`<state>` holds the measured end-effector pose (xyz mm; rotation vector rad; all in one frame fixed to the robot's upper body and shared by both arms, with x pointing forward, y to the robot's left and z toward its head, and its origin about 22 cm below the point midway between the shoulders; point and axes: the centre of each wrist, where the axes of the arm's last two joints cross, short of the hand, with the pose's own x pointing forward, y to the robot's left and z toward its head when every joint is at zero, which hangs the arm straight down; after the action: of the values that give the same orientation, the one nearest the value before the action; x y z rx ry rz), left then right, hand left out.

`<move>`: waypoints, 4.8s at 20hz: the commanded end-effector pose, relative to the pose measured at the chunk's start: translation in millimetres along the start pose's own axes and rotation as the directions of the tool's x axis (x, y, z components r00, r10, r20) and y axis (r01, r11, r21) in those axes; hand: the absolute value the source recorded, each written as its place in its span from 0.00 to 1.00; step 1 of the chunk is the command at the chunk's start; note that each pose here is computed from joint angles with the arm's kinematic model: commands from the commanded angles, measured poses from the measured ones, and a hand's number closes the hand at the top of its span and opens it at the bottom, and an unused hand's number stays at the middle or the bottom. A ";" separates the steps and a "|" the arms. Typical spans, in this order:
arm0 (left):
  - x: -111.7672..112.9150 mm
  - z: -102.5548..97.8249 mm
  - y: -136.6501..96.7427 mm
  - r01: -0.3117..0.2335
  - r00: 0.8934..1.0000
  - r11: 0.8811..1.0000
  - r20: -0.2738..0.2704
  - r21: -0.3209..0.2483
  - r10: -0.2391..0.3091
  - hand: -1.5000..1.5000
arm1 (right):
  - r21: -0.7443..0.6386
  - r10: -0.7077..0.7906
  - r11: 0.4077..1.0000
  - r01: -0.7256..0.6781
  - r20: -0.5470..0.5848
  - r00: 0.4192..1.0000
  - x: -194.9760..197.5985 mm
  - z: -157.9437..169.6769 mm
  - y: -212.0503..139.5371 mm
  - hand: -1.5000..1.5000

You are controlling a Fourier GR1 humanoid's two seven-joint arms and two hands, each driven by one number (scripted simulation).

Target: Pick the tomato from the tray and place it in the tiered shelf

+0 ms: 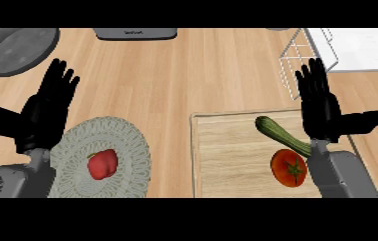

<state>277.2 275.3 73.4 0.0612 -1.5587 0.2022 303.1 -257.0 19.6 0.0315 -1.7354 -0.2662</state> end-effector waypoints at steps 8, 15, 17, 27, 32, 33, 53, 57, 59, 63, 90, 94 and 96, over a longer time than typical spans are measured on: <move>-16.5 21.1 -0.2 0.210 0.976 0.978 0.050 0.012 -0.211 0.50 | 0.615 0.091 0.770 -0.169 0.156 0.984 73.0 8.9 25.2 0.00; -13.9 5.7 -6.5 0.205 0.976 0.978 0.062 0.042 -0.208 0.50 | 0.872 -0.128 0.479 -0.097 0.178 0.976 117.3 -8.0 -30.9 0.00; -19.2 28.9 6.7 0.215 0.975 0.976 0.058 0.026 -0.217 0.50 | 0.899 -0.035 0.397 -0.186 0.217 0.976 127.6 1.1 -44.5 0.00; -15.0 22.4 9.3 0.211 0.975 0.975 0.057 0.071 -0.215 0.50 | 0.645 0.355 -0.015 -0.764 0.718 0.599 239.6 31.5 -11.9 0.00; -19.2 24.1 14.9 0.216 0.975 0.975 0.035 0.052 -0.218 0.50 | 0.461 0.463 -0.127 -0.878 0.811 0.359 251.6 68.7 11.6 0.00; -21.0 29.3 0.9 0.207 0.977 0.977 0.041 0.050 -0.209 0.50 | 0.457 0.481 -0.153 -0.876 0.809 0.338 246.5 77.7 11.3 0.00; -7.4 29.3 -6.6 0.215 0.973 0.976 0.079 0.027 -0.217 0.50 | 0.288 0.681 -0.302 -0.909 0.732 0.006 156.9 109.2 22.3 0.00; -15.5 27.8 1.2 0.228 0.971 0.973 0.066 0.037 -0.230 0.50 | 0.305 0.681 -0.290 -0.907 0.731 0.028 126.2 100.2 2.9 0.00; 7.2 8.9 6.2 0.221 0.971 0.975 0.090 0.037 -0.223 0.50 | 0.304 0.679 -0.283 -0.910 0.733 0.034 112.8 107.1 9.7 0.00; -29.0 11.1 0.2 0.227 0.971 0.974 0.069 0.003 -0.227 0.50 | 0.309 0.681 -0.310 -0.899 0.732 0.017 126.4 77.4 -4.8 0.00; -21.7 29.7 9.9 0.226 0.972 0.974 0.066 0.021 -0.227 0.50 | 0.265 0.587 -0.394 -0.880 0.809 -0.019 41.8 74.7 9.2 1.00; -2.2 13.6 2.6 0.210 0.974 0.977 0.078 0.027 -0.211 0.50 | 0.278 0.687 -0.327 -0.903 0.726 -0.026 23.2 73.5 -1.2 1.00; -19.2 32.9 11.7 0.220 0.974 0.975 0.050 0.031 -0.221 0.50 | 0.401 0.865 -0.282 -0.872 0.500 -0.050 27.1 70.3 -38.0 1.00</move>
<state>253.1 272.5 57.0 0.2509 -1.6039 0.0415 229.0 -256.0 51.0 -0.7468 -1.4659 1.8144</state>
